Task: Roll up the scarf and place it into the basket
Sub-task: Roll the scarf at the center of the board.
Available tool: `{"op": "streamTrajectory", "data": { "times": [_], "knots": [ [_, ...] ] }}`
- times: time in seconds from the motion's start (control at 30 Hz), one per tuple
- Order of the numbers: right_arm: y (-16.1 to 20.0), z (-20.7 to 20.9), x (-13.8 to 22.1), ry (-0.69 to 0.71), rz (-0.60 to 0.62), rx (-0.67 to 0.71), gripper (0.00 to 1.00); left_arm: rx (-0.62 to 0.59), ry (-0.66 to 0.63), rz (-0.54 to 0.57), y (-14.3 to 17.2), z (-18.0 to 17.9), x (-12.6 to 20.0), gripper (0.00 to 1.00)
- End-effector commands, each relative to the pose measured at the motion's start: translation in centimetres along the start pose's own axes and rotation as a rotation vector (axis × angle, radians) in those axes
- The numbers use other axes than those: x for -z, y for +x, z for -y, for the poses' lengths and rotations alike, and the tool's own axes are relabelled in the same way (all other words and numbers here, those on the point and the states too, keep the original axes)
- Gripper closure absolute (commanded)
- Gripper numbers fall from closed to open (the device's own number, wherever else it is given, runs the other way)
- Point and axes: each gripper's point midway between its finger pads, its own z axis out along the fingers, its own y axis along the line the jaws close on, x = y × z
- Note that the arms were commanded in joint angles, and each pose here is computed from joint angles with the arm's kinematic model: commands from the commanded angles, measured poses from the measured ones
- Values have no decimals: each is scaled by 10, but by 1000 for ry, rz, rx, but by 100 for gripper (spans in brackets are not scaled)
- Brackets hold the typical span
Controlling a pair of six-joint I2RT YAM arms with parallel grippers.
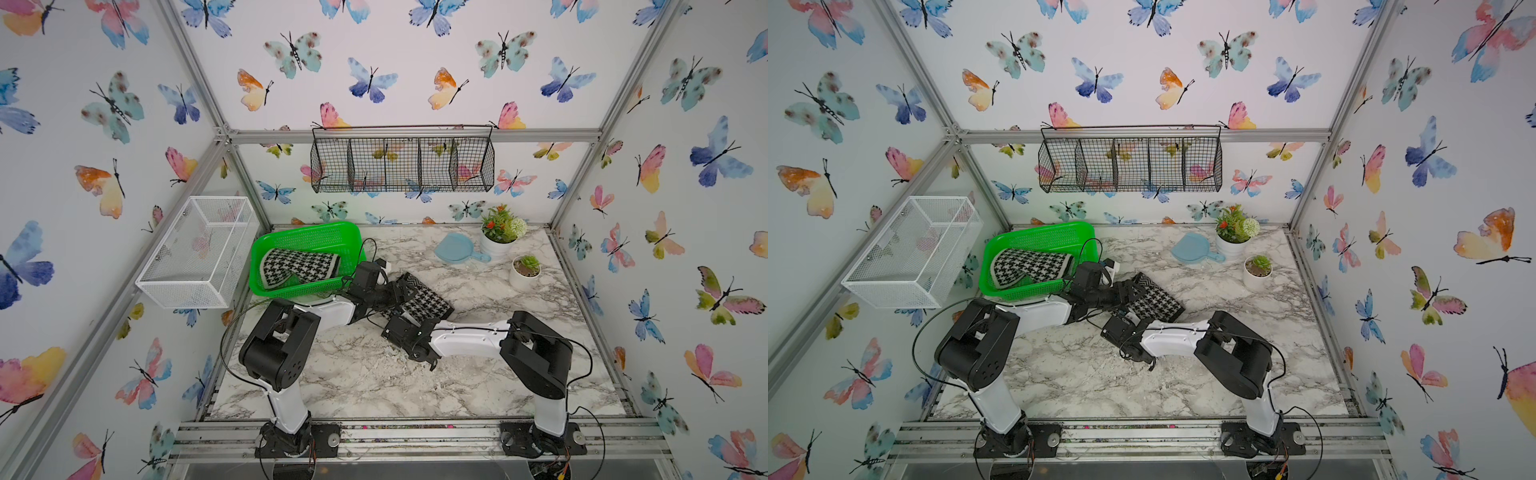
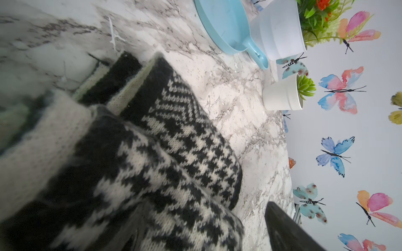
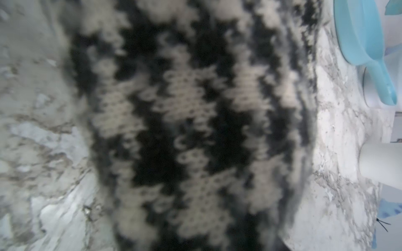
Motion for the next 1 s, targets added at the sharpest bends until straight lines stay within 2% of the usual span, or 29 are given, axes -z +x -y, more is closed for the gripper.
{"op": "streamTrajectory", "data": {
  "times": [0.0,0.17,0.2,0.23,0.33,0.4,0.57,0.7,0.83,0.97],
  "knots": [
    [-6,3,-4,30,14,-5,63,-9,48,-67,13,15,7,14],
    [-4,-14,-3,-79,4,-21,76,-1,50,-50,7,14,18,14],
    [-5,-18,-1,-109,10,-31,85,4,49,-42,6,14,22,14],
    [-5,-22,1,-142,14,-44,90,5,49,-30,2,14,28,14],
    [-10,-32,13,-265,37,-88,91,16,37,5,-8,13,44,14],
    [-16,-38,22,-367,43,-125,97,23,35,35,-16,13,57,14],
    [-29,-45,50,-659,83,-225,97,29,18,138,-34,16,98,14],
    [-37,-49,75,-889,85,-264,98,-11,-26,217,-40,20,126,14],
    [-45,-43,99,-1097,106,-339,98,-33,-48,246,-35,19,138,13],
    [-42,-32,99,-1212,62,-407,98,-49,-66,239,-26,14,139,13]
  ]
}}
